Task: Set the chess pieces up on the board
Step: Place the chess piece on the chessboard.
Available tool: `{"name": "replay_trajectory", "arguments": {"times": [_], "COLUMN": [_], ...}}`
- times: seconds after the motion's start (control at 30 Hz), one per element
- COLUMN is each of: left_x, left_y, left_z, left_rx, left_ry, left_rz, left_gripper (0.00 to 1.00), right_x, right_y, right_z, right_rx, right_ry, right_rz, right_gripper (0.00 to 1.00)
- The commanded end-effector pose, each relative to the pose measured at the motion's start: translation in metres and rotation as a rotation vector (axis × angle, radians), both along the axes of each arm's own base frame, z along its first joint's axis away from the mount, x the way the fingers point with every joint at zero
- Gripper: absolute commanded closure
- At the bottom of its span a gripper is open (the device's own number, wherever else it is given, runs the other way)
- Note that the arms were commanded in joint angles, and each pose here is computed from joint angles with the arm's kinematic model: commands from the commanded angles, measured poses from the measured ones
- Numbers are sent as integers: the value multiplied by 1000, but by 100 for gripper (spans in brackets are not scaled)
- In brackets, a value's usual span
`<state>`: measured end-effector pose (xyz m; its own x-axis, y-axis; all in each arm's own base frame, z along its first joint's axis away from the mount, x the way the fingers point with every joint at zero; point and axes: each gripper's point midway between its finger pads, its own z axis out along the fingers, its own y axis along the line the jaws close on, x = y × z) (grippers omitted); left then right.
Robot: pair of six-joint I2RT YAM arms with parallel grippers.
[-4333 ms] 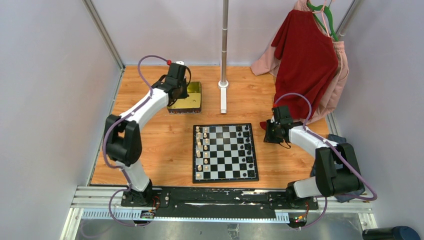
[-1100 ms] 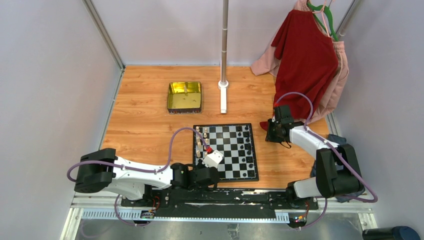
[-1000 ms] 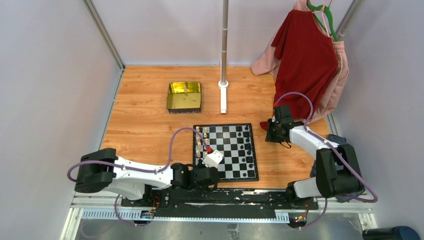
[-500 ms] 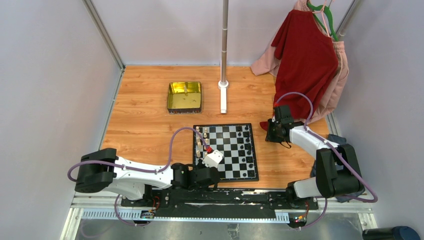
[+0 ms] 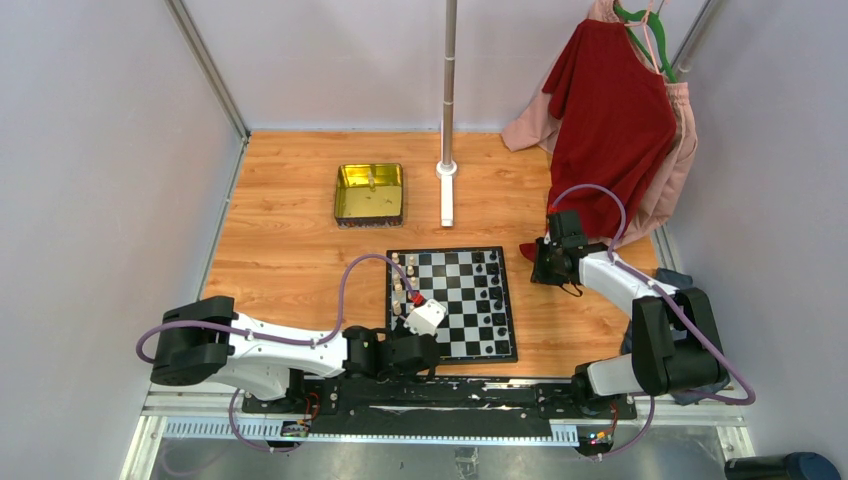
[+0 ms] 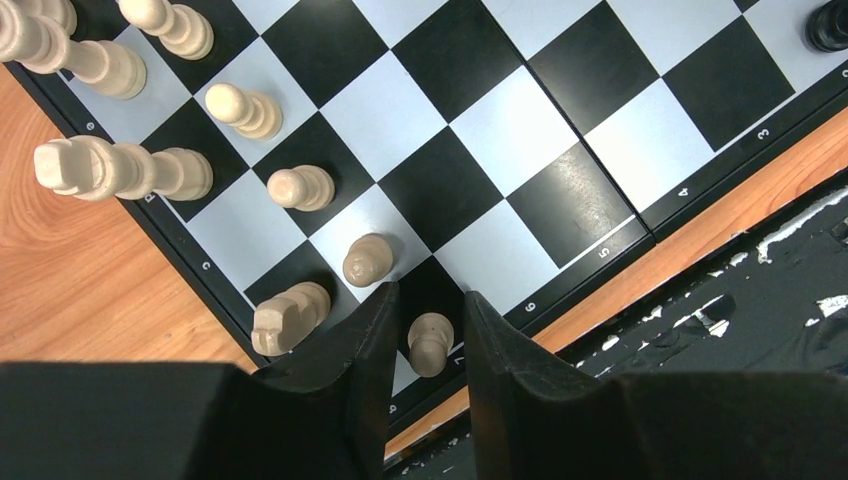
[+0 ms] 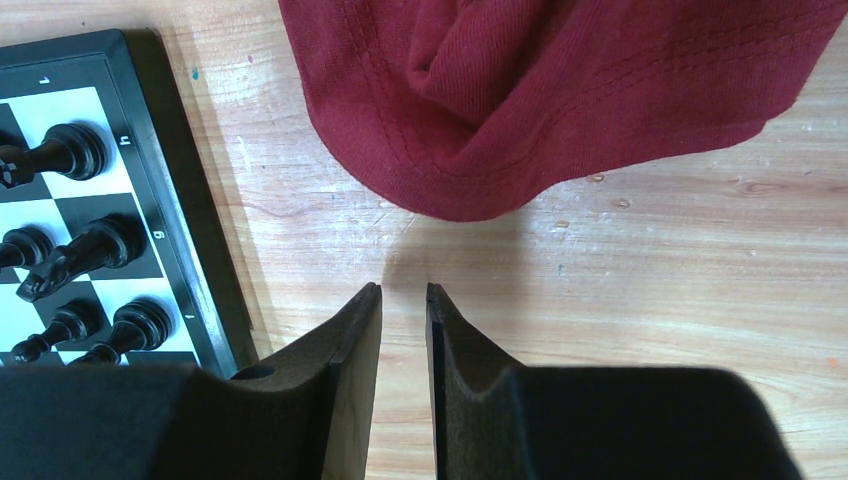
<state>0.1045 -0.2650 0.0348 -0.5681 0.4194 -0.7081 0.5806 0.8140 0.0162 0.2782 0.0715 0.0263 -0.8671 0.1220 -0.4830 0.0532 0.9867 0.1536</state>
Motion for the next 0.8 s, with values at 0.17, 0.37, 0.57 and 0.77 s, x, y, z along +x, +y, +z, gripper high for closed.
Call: {"name": "replay_trajectory", "arguments": {"times": [0.17, 0.37, 0.57, 0.77], "left_x": [3, 4, 6, 7], "left_y": [3, -1, -4, -7], "left_z": [0, 6, 19, 37], "left_rx": [17, 7, 7, -22], "left_ry": [-24, -28, -35, -39], "left_rz": [15, 11, 18, 37], "left_gripper": [64, 64, 67, 68], "right_x": [1, 1, 1, 2], "right_y": [-4, -4, -4, -4], "right_z": [-1, -1, 0, 3], "right_rx": [-6, -4, -2, 0], "right_ry": [13, 11, 8, -2], "right_rz": [-7, -6, -9, -9], "right_gripper": [72, 72, 72, 72]}}
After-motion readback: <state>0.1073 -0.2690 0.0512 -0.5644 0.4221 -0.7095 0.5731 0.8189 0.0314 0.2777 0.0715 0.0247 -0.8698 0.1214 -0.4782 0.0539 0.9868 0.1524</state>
